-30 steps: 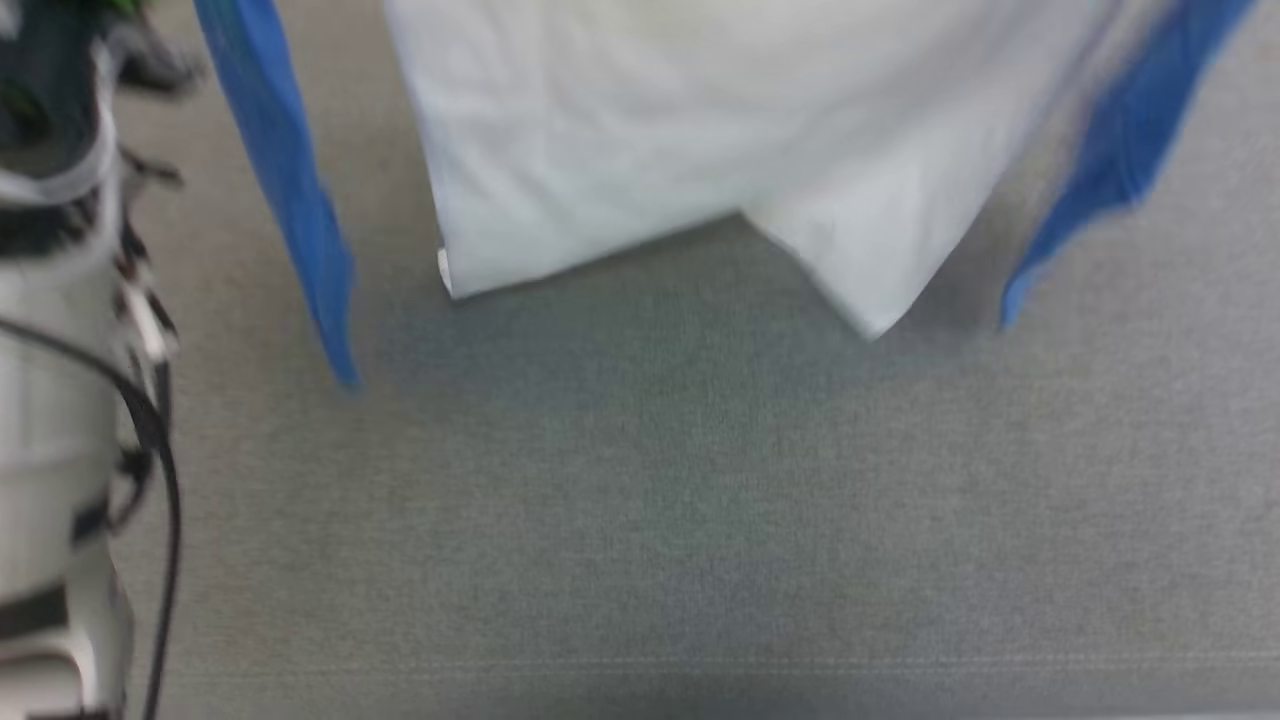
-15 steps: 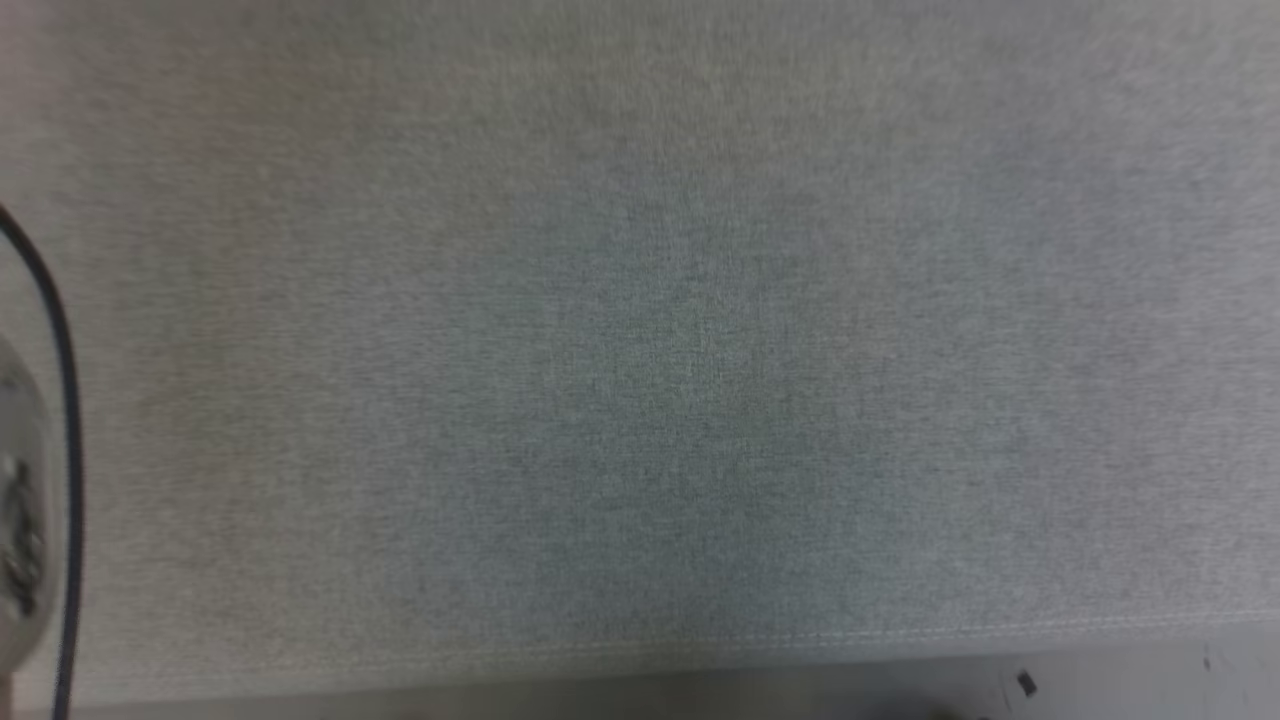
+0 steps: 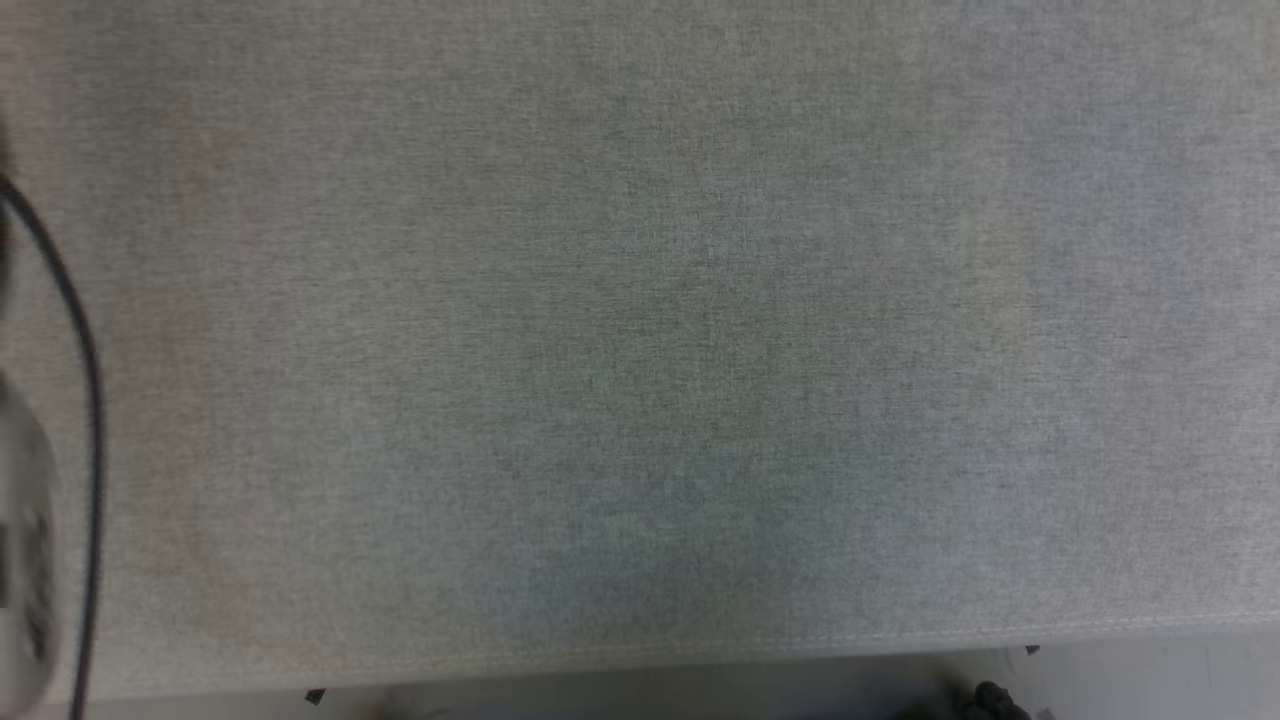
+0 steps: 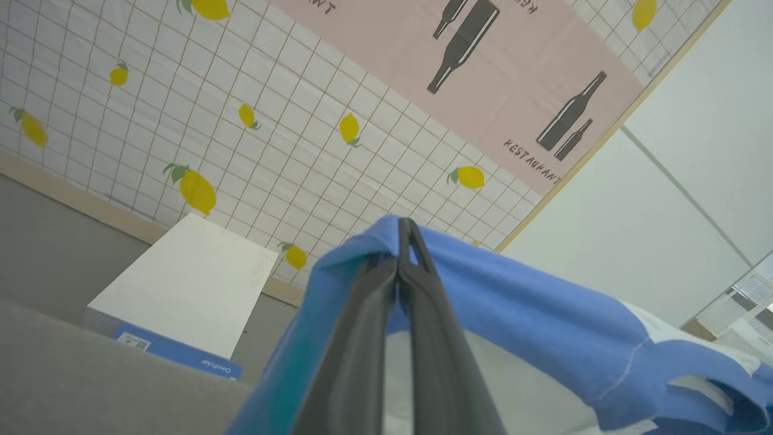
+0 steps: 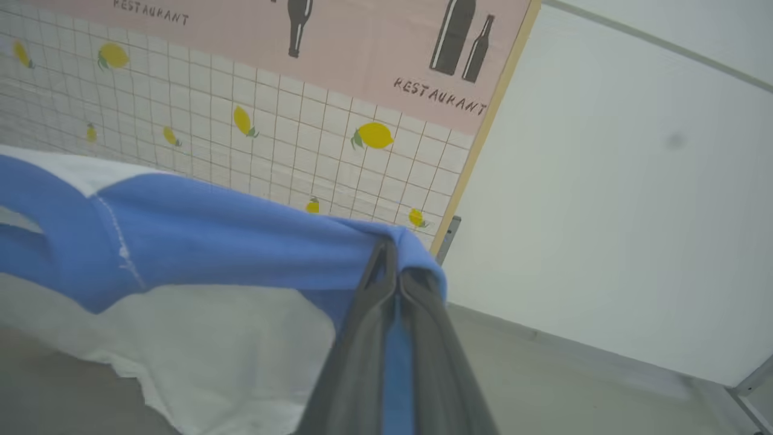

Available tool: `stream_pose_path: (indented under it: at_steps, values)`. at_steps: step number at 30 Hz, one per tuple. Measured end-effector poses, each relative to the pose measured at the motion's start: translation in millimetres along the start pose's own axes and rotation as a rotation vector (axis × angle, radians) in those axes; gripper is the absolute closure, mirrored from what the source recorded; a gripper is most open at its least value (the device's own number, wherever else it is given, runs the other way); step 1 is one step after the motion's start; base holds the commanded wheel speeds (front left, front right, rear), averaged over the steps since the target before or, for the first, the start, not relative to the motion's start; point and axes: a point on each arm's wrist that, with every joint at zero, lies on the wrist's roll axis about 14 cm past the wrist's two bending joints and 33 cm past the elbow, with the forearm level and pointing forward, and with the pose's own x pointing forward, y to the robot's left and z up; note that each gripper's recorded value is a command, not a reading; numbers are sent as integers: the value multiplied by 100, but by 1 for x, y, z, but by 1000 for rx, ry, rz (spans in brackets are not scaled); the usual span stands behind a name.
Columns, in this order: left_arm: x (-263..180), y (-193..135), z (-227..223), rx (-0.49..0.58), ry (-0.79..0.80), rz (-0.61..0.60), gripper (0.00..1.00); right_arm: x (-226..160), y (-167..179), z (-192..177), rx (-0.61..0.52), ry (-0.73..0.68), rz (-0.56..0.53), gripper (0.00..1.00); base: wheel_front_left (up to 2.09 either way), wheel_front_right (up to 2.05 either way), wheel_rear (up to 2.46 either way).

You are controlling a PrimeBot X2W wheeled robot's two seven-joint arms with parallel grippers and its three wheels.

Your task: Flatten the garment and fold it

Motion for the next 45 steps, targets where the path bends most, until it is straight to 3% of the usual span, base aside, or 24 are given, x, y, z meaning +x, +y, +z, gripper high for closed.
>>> stream_pose_path:
  at_steps: [5, 8, 12, 19, 25, 33, 45]
  values:
    - [-47, 37, -60, 165, 232, 33, 100, -45, 38, -87, 75, 236, 115, 100, 0, 0, 0]
    - [-91, 55, -92, 266, 393, 43, 100, -87, 47, -120, 122, 358, 152, 100, 0, 0, 0]
    - [-163, 63, -123, 273, 571, 66, 100, -154, 51, -148, 180, 506, 173, 100, 0, 0, 0]
    - [-286, 58, -142, 144, 768, 173, 100, -263, 53, -152, 275, 638, 137, 100, 0, 0, 0]
    - [-354, 47, -140, 79, 835, 235, 100, -328, 57, -145, 354, 705, 69, 100, 0, 0, 0]
    - [-396, 39, -130, 23, 822, 284, 100, -379, 49, -148, 415, 758, -33, 100, 0, 0, 0]
    - [-435, 38, -139, 10, 890, 322, 100, -443, 53, -189, 540, 933, -85, 100, 0, 0, 0]
